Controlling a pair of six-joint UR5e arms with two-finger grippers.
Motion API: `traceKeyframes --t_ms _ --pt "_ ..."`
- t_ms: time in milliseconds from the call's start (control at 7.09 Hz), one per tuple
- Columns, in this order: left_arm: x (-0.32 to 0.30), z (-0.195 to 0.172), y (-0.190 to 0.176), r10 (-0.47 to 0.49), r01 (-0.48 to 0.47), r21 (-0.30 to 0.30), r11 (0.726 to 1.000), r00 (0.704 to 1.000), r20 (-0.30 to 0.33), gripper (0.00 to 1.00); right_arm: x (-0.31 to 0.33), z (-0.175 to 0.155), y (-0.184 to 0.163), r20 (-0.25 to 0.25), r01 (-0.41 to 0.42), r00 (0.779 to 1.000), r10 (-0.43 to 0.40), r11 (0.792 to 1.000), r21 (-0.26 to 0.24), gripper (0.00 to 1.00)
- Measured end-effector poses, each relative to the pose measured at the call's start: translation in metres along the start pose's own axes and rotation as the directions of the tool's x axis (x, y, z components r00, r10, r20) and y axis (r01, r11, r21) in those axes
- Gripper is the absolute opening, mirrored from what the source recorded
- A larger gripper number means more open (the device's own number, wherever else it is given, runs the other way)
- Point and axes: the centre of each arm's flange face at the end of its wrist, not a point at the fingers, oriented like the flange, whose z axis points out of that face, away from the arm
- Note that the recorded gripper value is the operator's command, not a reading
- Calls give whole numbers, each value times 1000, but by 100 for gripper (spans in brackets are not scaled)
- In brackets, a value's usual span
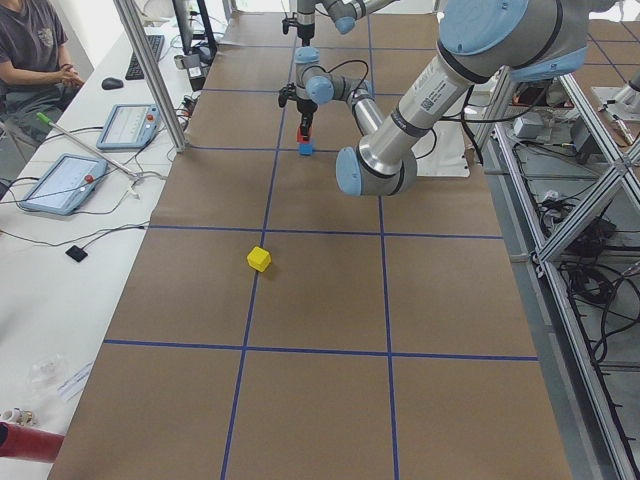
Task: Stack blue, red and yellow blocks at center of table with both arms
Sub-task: 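Lower the red cube onto the blue cube and open the left gripper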
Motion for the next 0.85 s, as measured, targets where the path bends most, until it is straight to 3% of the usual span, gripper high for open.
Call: traceKeyframes --t_ms 846 --pt "1 2 -2 -67 67 5 998 998 -7 0 1 1 0 -1 0 1000 0 1000 -1 100"
